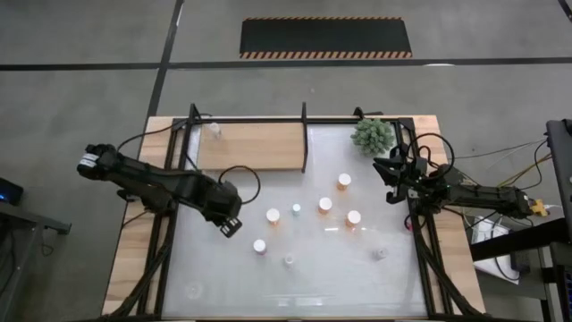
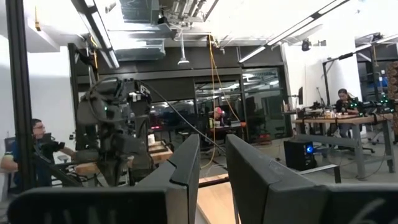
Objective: Pick and place medicine bottles onto shelf by color
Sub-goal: Put the left white pill bottle on the shelf
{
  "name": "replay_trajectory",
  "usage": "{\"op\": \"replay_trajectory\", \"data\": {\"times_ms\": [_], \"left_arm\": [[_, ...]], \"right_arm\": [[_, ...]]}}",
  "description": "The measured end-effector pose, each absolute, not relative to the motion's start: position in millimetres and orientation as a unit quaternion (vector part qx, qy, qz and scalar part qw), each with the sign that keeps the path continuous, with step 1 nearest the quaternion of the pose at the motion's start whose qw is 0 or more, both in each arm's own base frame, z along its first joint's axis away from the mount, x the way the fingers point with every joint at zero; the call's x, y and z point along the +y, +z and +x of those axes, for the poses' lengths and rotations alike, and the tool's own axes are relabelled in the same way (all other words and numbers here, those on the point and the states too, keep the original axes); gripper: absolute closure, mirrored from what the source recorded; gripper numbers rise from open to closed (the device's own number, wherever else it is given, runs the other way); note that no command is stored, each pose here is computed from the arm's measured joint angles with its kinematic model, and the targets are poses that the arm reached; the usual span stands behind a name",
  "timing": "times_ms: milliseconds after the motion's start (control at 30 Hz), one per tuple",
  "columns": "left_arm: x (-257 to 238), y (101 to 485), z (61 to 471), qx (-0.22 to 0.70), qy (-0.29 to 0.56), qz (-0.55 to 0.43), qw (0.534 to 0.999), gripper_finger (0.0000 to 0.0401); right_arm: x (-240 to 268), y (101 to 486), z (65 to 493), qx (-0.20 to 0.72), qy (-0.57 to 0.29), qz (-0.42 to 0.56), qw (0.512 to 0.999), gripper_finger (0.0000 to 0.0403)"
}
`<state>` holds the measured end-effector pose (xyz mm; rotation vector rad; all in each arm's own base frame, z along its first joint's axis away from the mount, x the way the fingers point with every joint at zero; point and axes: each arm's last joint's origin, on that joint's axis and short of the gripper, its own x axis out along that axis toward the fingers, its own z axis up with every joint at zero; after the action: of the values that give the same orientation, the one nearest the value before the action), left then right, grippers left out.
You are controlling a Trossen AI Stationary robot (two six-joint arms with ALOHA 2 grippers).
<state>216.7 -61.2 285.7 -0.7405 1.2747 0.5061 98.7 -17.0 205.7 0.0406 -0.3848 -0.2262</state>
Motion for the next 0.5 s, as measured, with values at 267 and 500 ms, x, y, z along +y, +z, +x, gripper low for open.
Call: {"op": "replay_trajectory", "data": {"times_ms": [267, 500], "left_arm": [[-55.5, 252.8, 198.5, 0.591, 0.282, -0.333, 0.679, 0.0331], [-51.9, 224.1, 186.4, 0.608, 0.330, -0.331, 0.642, 0.0214]], "right_arm": [[-17.0, 205.6, 98.7, -0.190, -0.113, 0.016, 0.975, 0.0335], [-16.9, 205.6, 98.8, -0.190, -0.113, 0.016, 0.975, 0.0335]]}}
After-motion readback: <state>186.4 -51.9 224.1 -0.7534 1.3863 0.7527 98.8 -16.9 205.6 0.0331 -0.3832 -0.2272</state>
